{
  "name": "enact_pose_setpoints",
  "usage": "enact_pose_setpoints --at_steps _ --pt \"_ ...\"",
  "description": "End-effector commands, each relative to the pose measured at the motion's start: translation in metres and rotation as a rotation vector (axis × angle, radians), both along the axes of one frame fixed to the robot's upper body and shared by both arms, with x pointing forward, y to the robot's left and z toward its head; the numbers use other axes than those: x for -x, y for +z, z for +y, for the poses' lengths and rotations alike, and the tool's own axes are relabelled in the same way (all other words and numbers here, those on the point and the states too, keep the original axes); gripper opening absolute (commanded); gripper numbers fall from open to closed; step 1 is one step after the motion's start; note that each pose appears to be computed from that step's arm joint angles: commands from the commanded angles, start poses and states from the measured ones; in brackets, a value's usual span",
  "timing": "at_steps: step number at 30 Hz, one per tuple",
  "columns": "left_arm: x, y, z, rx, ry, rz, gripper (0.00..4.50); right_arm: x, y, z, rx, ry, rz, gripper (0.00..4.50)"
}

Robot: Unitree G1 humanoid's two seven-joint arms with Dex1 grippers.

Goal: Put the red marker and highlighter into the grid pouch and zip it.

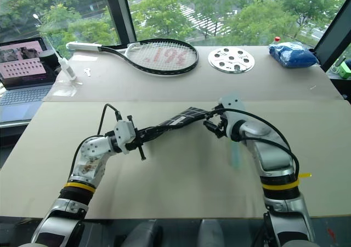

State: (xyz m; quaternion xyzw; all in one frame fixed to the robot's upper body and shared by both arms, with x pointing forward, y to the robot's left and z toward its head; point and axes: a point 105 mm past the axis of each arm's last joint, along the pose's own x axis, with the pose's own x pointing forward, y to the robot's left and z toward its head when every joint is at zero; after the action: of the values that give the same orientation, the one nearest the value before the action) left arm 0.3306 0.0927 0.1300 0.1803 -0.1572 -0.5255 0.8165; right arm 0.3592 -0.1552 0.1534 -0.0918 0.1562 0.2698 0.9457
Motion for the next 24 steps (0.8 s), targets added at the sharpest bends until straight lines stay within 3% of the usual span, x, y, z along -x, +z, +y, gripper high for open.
enact_pose_setpoints --at_steps 1,4,13,24 --pt "0.000 0.010 -0.001 0.023 0.003 -0.029 0.00 0.009 0.024 -0.015 -0.063 0.017 -0.043 3.69" --pt "-0.002 0.010 -0.001 0.030 0.008 -0.028 0.00 0.016 0.020 -0.015 -0.101 0.044 -0.016 3.69" --pt "-0.006 0.014 -0.004 0.055 0.014 -0.026 0.00 0.023 -0.030 0.007 -0.061 0.035 0.079 3.69" --pt "-0.006 0.014 -0.005 0.060 0.013 -0.026 0.00 0.006 -0.030 -0.001 0.000 -0.027 0.022 3.69"
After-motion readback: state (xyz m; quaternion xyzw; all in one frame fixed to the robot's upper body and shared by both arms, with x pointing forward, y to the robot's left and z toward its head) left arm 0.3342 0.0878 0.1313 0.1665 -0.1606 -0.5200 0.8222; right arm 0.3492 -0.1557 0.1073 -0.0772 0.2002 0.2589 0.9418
